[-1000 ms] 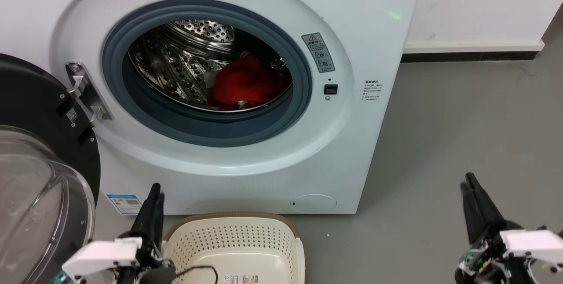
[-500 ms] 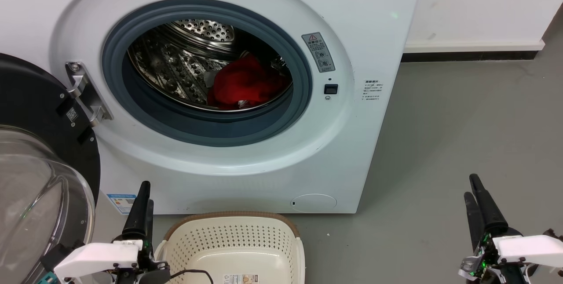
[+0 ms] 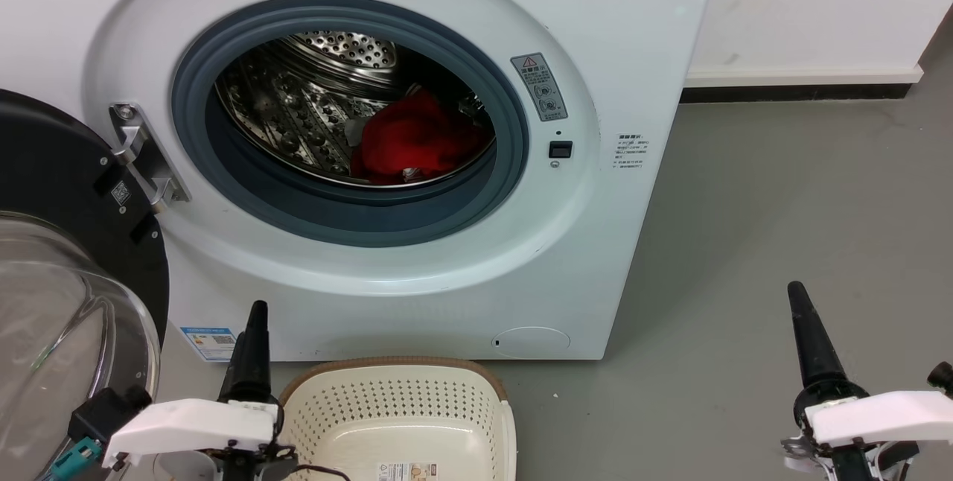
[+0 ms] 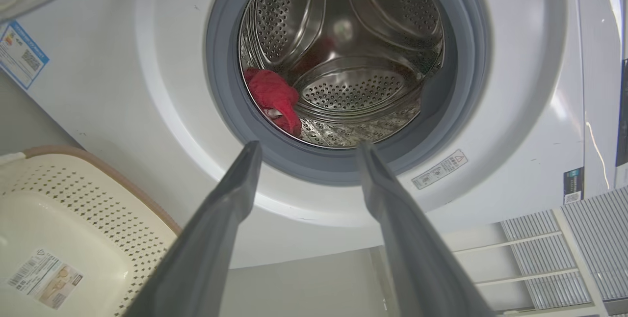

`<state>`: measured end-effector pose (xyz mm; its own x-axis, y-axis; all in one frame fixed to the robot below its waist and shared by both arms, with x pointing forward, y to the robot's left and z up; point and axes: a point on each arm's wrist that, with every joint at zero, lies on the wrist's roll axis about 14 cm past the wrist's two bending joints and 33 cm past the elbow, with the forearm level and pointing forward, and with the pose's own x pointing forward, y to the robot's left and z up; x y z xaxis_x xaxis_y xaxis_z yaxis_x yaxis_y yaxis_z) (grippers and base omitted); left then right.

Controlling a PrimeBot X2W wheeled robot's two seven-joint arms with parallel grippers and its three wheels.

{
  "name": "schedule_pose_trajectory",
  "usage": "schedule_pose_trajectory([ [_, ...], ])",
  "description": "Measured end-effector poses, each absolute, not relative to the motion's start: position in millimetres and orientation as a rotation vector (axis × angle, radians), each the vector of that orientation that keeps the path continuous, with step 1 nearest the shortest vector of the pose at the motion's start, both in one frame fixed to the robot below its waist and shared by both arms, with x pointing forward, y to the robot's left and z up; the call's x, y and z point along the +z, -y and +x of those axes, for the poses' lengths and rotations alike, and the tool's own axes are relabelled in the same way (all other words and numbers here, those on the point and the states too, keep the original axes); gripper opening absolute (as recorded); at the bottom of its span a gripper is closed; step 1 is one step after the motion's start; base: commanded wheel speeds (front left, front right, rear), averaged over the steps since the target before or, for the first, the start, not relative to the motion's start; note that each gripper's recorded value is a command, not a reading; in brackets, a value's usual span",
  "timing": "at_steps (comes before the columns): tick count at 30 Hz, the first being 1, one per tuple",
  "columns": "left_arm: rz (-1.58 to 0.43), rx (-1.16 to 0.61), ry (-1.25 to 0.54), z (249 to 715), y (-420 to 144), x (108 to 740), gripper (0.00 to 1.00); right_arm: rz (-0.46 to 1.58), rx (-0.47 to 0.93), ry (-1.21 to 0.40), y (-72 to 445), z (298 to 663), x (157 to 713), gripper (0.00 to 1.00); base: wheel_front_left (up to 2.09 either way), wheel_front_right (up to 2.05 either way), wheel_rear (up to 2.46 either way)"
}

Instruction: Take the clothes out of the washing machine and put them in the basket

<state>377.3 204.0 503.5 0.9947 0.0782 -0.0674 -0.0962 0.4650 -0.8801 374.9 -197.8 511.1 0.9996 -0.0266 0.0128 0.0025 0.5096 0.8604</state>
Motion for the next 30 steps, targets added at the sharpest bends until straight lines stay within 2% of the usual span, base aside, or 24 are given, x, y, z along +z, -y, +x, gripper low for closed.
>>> schedule_pose_trajectory([
  [14,-0.811,0.128,-0.005,372.5,-200.5,509.3,1.0,0.717,0.024,0.052,187.8,370.9,522.0,1.0,0.0,0.0,0.0],
  [30,-0.589,0.112,0.062,369.8,-197.8,526.2,1.0,0.516,0.045,0.1,183.3,364.4,532.5,1.0,0.0,0.0,0.0],
])
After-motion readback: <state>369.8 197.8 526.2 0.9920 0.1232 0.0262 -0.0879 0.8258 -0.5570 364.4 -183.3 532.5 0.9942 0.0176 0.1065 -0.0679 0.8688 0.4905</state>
